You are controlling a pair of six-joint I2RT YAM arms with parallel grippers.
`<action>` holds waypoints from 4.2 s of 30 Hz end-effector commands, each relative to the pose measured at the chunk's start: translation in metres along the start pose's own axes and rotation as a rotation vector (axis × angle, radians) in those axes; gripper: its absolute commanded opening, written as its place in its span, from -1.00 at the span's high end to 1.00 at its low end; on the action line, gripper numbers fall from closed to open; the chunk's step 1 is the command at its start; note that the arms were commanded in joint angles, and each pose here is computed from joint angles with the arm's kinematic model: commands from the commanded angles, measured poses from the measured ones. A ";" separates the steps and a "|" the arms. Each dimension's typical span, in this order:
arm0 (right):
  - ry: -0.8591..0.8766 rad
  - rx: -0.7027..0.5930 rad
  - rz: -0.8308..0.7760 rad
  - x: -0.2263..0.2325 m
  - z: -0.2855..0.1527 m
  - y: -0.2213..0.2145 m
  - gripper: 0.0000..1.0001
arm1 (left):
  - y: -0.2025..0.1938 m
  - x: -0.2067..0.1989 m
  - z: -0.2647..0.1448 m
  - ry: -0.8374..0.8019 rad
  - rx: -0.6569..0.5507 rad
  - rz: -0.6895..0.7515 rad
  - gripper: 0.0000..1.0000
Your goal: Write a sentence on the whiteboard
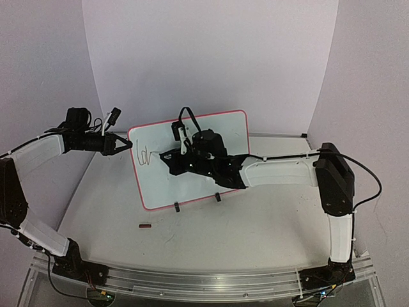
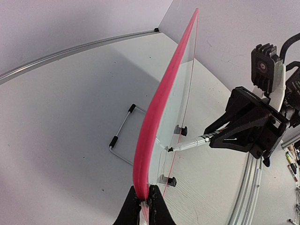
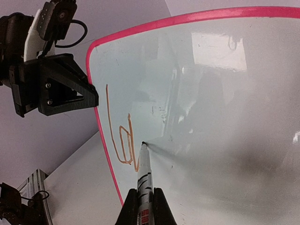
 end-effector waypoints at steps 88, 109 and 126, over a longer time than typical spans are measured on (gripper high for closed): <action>-0.008 -0.142 0.015 -0.004 -0.020 0.039 1.00 | 0.002 0.004 -0.003 0.052 0.031 0.029 1.00; 0.005 -0.009 0.046 -0.017 -0.002 0.008 1.00 | 0.002 0.004 -0.003 0.052 0.032 0.027 1.00; -0.018 0.045 0.075 -0.029 -0.007 -0.012 1.00 | 0.001 0.004 -0.003 0.054 0.034 0.026 1.00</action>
Point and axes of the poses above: each gripper's point midway between its finger pads, its own z axis out along the fingers, its own x axis along the line the jaws close on, y = z × x, the point moved 7 cm from there along -z, back along the fingers, and after that the axes turned 14 degrees about z, right-handed, at the moved point
